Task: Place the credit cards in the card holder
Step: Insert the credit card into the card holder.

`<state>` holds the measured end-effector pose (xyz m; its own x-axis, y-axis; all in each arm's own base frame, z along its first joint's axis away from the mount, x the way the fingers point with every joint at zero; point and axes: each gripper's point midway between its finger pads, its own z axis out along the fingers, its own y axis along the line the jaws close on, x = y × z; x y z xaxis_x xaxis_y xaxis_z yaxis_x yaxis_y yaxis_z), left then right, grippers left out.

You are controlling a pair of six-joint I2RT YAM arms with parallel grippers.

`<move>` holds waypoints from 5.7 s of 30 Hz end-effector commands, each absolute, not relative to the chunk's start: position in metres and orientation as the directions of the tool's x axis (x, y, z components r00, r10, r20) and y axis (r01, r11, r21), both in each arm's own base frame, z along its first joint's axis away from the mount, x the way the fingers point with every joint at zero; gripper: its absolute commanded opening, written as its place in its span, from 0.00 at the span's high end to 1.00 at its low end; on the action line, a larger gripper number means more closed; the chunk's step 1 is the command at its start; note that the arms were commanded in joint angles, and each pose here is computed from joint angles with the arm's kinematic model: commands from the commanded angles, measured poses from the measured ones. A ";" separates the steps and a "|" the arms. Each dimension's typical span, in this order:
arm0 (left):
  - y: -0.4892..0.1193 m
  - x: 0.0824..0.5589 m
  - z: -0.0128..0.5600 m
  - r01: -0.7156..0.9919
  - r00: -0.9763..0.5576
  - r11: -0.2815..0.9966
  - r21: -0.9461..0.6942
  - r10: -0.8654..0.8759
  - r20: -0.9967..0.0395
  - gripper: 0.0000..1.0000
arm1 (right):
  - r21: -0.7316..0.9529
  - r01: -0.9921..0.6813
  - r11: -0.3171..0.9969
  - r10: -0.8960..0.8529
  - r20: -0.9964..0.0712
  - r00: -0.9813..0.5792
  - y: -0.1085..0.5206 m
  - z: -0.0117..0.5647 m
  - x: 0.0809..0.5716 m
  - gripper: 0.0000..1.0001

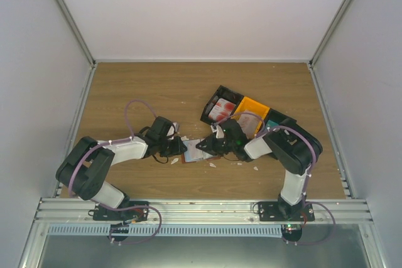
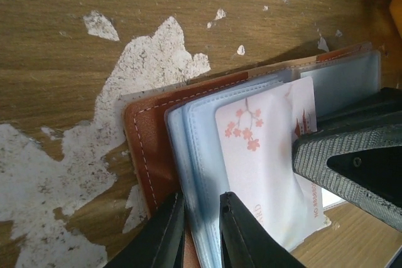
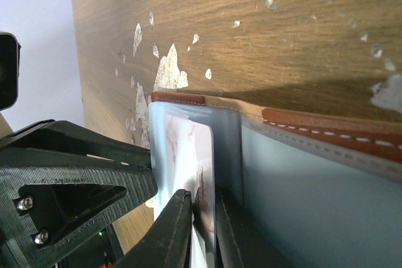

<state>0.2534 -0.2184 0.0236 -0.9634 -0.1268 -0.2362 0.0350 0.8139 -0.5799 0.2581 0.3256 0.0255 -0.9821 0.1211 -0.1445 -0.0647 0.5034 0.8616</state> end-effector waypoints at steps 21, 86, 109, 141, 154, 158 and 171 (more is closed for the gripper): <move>-0.228 0.224 0.003 0.019 -0.992 0.795 -0.607 -0.059 -0.109 0.82 | 0.660 -0.146 0.737 -0.001 -0.215 -0.977 0.329 0.015 0.244 0.62; -0.232 0.281 0.050 0.099 -0.950 0.798 -0.595 -0.102 -0.295 0.72 | 0.311 -0.234 0.921 -0.166 -0.230 -0.959 0.291 0.004 0.234 0.99; -0.251 0.264 0.053 0.127 -0.969 0.693 -0.709 -0.065 -0.238 0.63 | 0.338 -0.210 0.918 -0.140 -0.219 -0.966 0.290 -0.003 0.229 0.99; -0.234 0.273 0.040 0.151 -0.972 0.810 -0.567 0.018 -0.234 1.00 | 0.393 -0.191 0.900 -0.014 -0.412 -0.911 0.281 0.073 0.252 0.73; -0.211 0.272 0.045 0.110 -0.983 0.854 -0.509 0.017 -0.183 0.94 | 0.414 -0.161 0.896 0.038 -0.432 -0.901 0.285 0.081 0.261 0.73; -0.237 0.266 0.058 0.166 -0.981 0.743 -0.649 0.057 -0.185 0.73 | 0.406 -0.150 0.902 0.051 -0.445 -0.894 0.282 0.083 0.265 0.73; -0.273 0.263 0.078 0.239 -0.971 0.586 -0.774 0.125 -0.205 0.55 | 0.400 -0.099 0.911 0.111 -0.469 -0.876 0.261 0.090 0.269 0.73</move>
<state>0.2622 -0.2557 0.0704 -0.9796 0.0922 -0.1785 0.1946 0.6560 -0.7293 0.2622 0.2758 0.0826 -0.8977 0.0561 -0.4370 -0.1422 0.9019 0.4078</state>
